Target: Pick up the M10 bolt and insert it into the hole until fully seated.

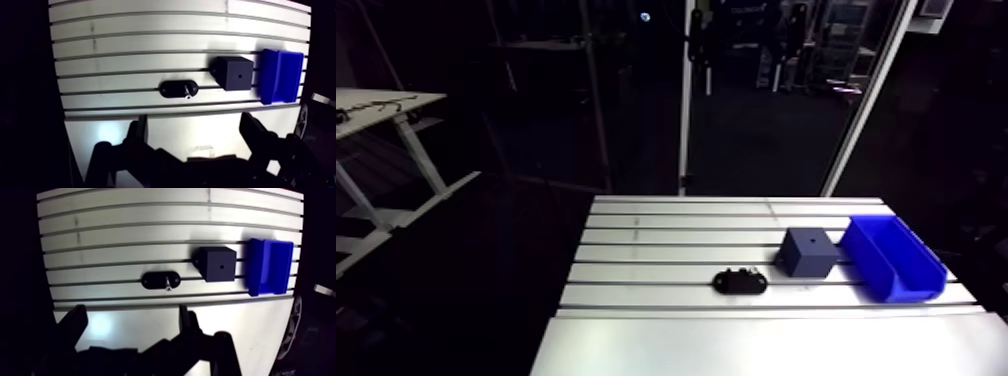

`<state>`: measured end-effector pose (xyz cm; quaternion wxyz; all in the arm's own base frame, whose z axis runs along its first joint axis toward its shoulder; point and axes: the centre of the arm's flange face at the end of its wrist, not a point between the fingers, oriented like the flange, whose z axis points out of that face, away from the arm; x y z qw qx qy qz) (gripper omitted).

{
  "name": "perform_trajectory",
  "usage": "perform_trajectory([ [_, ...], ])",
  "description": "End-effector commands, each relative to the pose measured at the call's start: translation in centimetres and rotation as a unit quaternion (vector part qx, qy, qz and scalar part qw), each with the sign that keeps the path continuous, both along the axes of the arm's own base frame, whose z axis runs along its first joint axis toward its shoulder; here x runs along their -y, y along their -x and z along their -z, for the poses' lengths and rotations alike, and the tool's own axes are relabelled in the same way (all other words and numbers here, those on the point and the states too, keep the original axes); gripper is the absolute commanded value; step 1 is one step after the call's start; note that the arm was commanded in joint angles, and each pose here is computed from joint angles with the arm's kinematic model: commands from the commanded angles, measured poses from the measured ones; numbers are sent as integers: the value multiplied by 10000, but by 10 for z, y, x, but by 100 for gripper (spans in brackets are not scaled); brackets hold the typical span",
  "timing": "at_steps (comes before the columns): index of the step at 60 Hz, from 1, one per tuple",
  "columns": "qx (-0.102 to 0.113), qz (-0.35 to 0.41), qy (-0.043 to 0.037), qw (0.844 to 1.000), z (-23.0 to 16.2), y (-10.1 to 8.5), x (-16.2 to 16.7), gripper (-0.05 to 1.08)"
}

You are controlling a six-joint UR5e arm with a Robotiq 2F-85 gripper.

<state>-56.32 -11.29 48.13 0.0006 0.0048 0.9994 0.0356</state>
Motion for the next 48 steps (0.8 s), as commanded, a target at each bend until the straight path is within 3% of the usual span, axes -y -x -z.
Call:
perform_trajectory([
  [1, -142, 8, -5, 9999, 36, 1, -3, 1],
  [16, -391, -40, -3, 9992, 70, 1, -9, 1],
  [33, -599, 61, -19, 9982, 122, -13, -27, 1],
  [39, -731, -98, 42, 9973, 136, -23, -27, 1],
  [48, -697, -252, 142, 9972, 153, -33, -31, 1],
])
